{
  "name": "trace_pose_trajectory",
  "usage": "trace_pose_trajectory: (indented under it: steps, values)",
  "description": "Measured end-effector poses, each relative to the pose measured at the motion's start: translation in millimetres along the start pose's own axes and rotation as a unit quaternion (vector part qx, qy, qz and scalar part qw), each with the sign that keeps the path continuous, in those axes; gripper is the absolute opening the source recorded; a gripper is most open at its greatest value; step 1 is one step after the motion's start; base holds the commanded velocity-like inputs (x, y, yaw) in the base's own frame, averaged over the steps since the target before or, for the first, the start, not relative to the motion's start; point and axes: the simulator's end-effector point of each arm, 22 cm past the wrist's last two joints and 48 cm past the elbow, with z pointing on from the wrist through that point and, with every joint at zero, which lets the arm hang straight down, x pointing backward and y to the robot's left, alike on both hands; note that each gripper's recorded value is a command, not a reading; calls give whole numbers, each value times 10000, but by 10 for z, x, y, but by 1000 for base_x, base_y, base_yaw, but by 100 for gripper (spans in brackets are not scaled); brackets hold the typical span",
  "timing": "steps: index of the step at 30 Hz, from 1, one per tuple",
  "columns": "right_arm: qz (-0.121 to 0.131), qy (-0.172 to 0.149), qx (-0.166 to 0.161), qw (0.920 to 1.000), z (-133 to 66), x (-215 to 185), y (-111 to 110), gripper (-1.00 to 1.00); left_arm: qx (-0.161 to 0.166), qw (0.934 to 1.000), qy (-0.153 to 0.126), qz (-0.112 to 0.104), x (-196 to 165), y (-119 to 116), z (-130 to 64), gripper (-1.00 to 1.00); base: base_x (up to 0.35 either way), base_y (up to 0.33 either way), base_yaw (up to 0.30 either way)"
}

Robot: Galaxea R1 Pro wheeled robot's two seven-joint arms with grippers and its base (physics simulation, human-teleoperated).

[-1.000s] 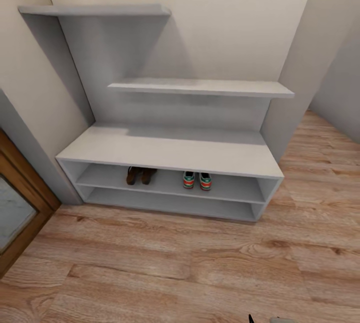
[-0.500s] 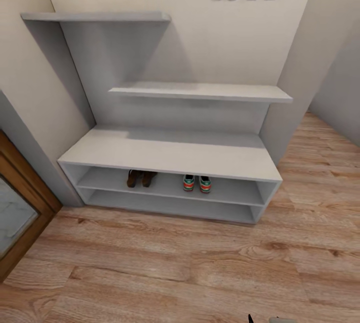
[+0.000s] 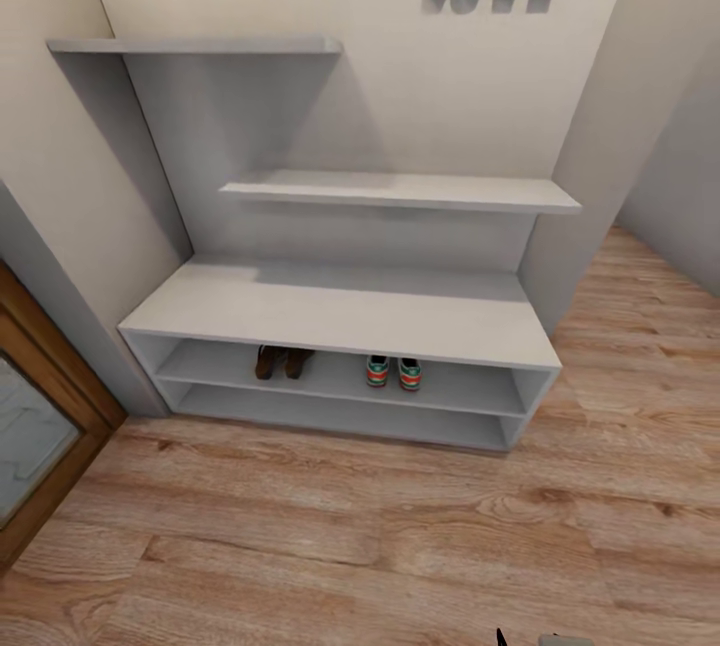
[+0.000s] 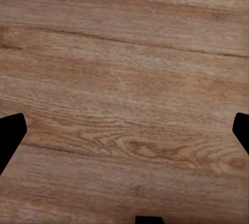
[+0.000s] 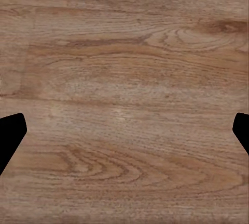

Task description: Pick up the two gym shoes and the two sandals from the corridor floor and place them onto the hallstand (shoe rack) in the corridor, making sure they are on the rack and not on the floor. Arrange them so the two gym shoes are next to each other and the two sandals are next to each other.

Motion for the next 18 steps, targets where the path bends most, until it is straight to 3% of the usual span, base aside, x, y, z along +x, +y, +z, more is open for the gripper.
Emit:
trace_pose_trajectory:
  steps: [18]
  values:
    - [-1,3,0,10000,-218,-223,-14,100,4,10000,3,-2,-192,4,-246,100,0,0,0]
